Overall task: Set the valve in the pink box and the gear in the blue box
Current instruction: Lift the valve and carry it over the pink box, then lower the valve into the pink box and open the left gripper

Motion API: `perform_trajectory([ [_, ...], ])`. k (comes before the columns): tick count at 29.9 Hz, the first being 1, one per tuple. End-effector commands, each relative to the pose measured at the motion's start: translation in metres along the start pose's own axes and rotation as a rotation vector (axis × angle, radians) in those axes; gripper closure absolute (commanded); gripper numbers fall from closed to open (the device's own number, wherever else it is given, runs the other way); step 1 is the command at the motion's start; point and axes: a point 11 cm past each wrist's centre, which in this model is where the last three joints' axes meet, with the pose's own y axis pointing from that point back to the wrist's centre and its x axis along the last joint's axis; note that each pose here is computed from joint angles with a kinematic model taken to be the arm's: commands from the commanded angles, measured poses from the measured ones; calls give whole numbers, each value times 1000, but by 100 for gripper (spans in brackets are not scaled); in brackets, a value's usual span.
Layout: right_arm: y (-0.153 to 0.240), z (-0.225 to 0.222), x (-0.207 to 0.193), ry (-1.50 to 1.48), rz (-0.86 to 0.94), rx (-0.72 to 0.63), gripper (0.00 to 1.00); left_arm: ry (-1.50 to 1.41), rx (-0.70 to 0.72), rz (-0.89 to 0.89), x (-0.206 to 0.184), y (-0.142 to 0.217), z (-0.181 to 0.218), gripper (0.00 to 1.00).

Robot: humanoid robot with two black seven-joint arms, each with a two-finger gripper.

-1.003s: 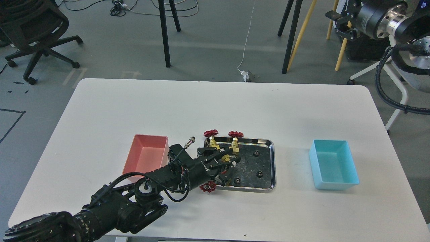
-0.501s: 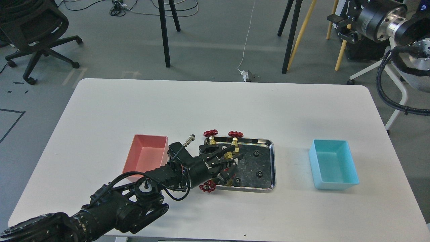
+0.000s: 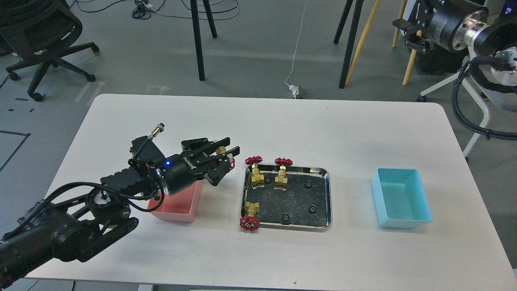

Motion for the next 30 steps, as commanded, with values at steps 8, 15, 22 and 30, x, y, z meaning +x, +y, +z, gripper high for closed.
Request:
perform_trajectory([
  [8, 0, 0, -1, -1, -1, 2, 1, 79, 134, -51, -11, 59, -31, 85],
  [15, 0, 0, -1, -1, -1, 4, 1, 144, 196, -60, -38, 65, -37, 85],
  [22, -6, 0, -10, -7, -20, 7, 1, 205, 242, -48, -71, 56, -31, 85],
  [30, -6, -1, -10, -7, -20, 9, 1, 231, 261, -29, -80, 57, -27, 81],
])
